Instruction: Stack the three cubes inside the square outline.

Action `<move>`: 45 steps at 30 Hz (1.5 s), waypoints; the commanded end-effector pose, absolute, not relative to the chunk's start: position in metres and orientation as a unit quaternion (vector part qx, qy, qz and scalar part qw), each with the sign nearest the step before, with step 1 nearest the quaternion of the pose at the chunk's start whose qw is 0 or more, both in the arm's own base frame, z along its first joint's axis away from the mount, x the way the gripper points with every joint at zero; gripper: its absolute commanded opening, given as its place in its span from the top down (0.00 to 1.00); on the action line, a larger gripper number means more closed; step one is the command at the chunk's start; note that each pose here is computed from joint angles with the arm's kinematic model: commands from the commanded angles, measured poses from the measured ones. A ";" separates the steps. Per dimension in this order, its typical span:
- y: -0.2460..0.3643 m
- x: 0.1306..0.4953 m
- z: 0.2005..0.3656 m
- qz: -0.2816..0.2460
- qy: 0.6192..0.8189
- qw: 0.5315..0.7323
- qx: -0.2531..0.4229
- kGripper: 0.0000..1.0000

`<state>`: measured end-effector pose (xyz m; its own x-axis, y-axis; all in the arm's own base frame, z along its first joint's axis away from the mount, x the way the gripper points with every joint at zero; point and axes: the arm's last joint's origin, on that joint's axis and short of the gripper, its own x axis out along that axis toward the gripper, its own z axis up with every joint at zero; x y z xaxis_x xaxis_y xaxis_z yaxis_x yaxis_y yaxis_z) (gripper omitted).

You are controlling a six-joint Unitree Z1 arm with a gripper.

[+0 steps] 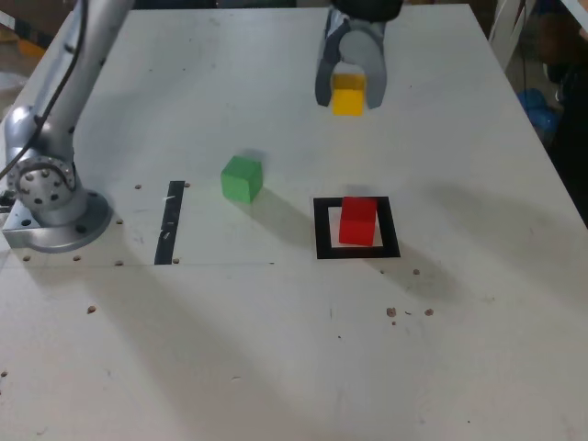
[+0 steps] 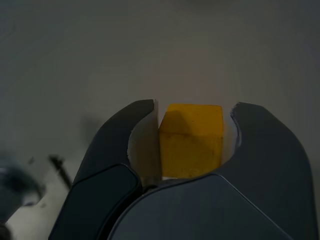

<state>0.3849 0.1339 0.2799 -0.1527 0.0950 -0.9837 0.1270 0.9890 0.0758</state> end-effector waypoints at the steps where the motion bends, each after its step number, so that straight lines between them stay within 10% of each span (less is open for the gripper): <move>1: 0.100 0.380 0.297 -0.025 0.755 0.648 0.097 0.75; 16: -0.057 0.353 0.307 -0.025 0.752 0.650 0.104 0.75; 45: -0.055 0.374 0.276 -0.018 0.770 0.629 0.101 0.74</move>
